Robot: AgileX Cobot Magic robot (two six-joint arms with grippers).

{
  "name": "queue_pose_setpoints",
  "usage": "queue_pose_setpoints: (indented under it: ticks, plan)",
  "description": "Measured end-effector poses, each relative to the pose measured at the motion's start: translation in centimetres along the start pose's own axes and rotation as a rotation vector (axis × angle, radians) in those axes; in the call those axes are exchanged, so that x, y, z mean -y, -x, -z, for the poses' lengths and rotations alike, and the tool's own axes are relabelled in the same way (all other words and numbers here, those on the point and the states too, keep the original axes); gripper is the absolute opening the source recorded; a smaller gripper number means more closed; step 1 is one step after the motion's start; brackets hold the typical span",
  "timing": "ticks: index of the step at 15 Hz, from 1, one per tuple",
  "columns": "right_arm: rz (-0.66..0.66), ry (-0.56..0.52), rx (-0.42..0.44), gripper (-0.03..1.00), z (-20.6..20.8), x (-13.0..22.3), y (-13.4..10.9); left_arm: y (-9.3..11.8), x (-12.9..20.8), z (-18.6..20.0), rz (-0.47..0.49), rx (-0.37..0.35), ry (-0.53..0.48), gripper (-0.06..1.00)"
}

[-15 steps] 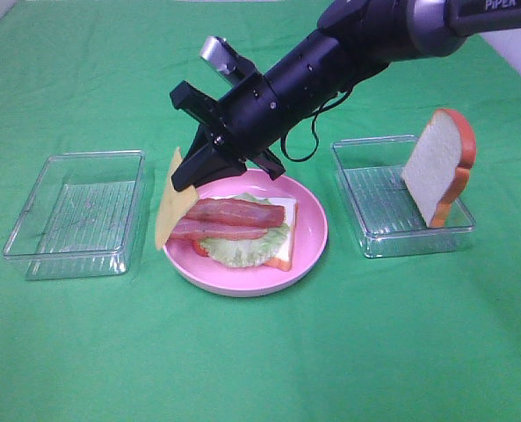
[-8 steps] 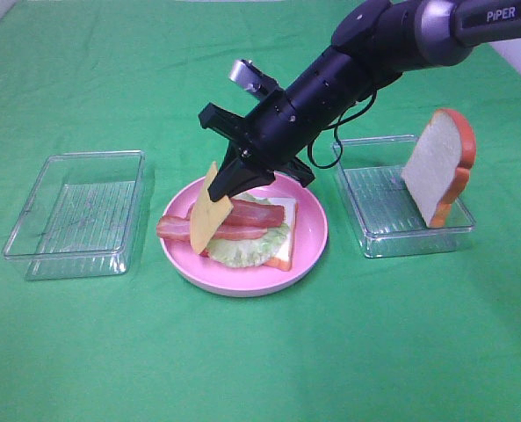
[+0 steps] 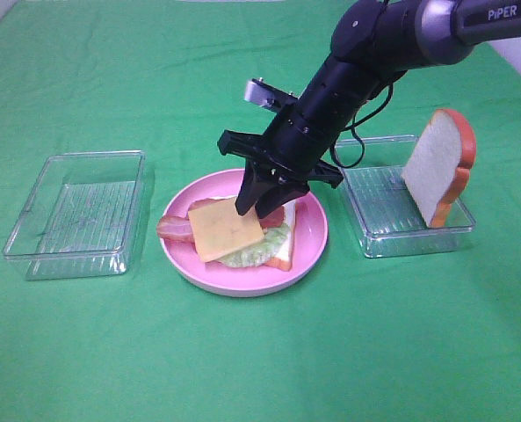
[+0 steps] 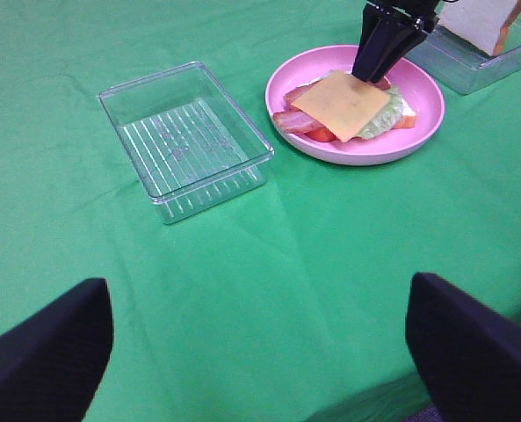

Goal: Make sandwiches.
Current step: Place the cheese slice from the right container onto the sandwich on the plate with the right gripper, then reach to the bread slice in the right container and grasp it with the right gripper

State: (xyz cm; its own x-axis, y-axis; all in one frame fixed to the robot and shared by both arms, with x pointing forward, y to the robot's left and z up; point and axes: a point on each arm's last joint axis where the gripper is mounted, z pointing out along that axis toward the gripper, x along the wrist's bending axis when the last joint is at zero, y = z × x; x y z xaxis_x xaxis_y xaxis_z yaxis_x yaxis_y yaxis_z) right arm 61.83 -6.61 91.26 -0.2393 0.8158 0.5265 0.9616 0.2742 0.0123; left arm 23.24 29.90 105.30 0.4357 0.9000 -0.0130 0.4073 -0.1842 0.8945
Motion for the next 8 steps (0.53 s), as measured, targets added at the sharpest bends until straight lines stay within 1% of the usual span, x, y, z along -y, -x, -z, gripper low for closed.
queue_pose_setpoints:
  ticks: [1,2,3,4,6,7,8]
  plan:
    - [0.002,-0.002,0.024,0.43,0.1,0.0,0.2,0.0,0.0,0.0,0.0,0.0,0.0,0.85]
    - [0.007,-0.003,0.035,0.47,0.1,0.1,0.3,0.0,0.0,0.0,0.0,0.0,0.0,0.85]
    - [0.027,-0.002,0.064,0.56,0.4,0.1,0.4,0.0,0.0,0.0,0.0,0.0,0.0,0.85]
    - [0.05,0.007,0.089,0.62,0.9,0.1,0.3,0.0,0.0,0.0,0.0,0.0,0.0,0.85]
    - [0.105,0.07,0.15,0.67,3.3,0.2,-0.5,0.0,0.0,0.0,0.0,0.0,0.0,0.85]
    - [0.145,0.132,0.214,0.68,6.2,0.6,-1.5,0.0,0.0,0.0,0.0,0.0,0.0,0.85]
    - [0.16,0.167,0.251,0.68,7.9,0.9,-2.0,0.0,0.0,0.0,0.0,0.0,0.0,0.85]
